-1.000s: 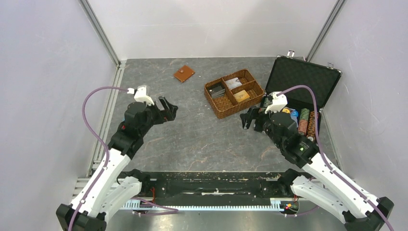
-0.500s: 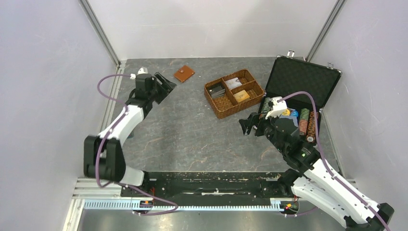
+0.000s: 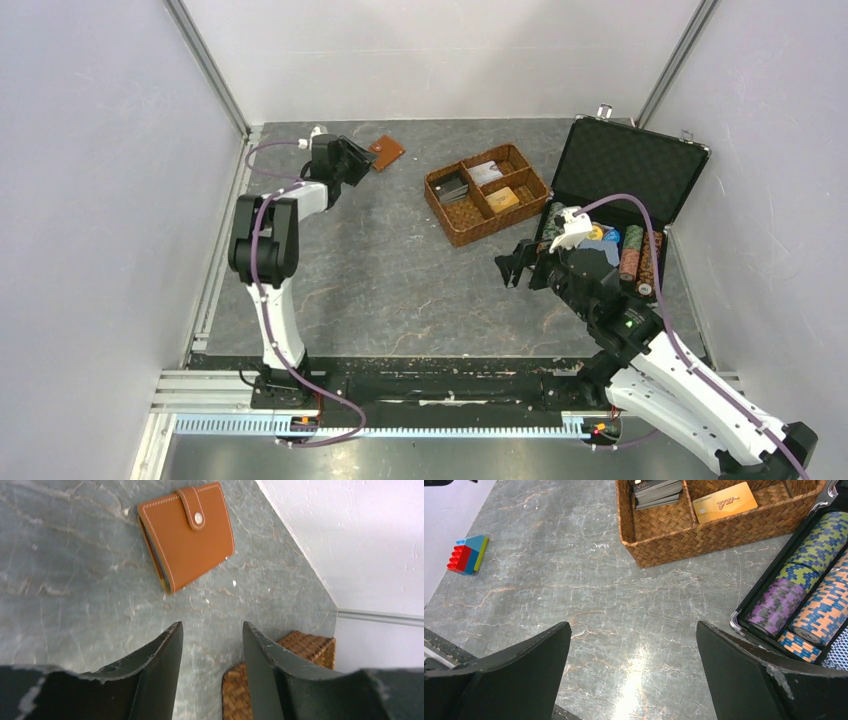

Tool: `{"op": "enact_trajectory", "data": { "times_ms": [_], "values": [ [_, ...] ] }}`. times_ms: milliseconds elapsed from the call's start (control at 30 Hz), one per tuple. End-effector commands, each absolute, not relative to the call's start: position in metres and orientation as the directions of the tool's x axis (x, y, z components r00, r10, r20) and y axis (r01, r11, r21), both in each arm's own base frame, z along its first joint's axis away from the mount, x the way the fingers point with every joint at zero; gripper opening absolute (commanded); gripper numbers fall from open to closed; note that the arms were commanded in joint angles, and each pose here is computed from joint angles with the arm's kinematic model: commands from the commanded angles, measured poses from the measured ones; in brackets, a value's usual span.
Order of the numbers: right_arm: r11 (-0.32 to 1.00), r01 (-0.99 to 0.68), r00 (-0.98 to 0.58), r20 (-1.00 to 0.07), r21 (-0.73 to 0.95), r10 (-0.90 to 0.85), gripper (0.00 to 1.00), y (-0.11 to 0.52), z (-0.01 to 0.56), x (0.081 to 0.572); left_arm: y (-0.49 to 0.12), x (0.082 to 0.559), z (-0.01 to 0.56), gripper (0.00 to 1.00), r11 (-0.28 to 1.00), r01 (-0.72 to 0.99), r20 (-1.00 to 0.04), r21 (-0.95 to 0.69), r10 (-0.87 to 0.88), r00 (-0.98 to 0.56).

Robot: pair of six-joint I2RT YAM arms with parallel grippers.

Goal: Take the credit cards out of the card holder
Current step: Move the card holder to the center of the board.

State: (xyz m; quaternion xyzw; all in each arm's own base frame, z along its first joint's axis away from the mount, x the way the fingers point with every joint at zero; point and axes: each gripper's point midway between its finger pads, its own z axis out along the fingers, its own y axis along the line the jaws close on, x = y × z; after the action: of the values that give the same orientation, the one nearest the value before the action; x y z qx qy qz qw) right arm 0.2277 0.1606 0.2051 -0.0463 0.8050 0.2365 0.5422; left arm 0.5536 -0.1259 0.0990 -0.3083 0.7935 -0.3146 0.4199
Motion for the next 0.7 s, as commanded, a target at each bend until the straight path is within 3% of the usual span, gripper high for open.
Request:
{"op": "enact_trajectory", "data": {
  "times_ms": [0, 667],
  "values": [
    [0.88, -0.34, -0.392, -0.9, 0.333, 0.189, 0.99, 0.163, 0.221, 0.23, -0.123, 0.594, 0.123, 0.53, 0.562, -0.161, -0.479, -0.812, -0.797, -0.367],
    [0.893, -0.325, -0.417, -0.895, 0.311, 0.16, 0.99, 0.179, 0.226, 0.252, -0.109, 0.618, 0.049, 0.45, 0.537, -0.301, -0.419, -0.788, -0.826, -0.377]
  ]
}}
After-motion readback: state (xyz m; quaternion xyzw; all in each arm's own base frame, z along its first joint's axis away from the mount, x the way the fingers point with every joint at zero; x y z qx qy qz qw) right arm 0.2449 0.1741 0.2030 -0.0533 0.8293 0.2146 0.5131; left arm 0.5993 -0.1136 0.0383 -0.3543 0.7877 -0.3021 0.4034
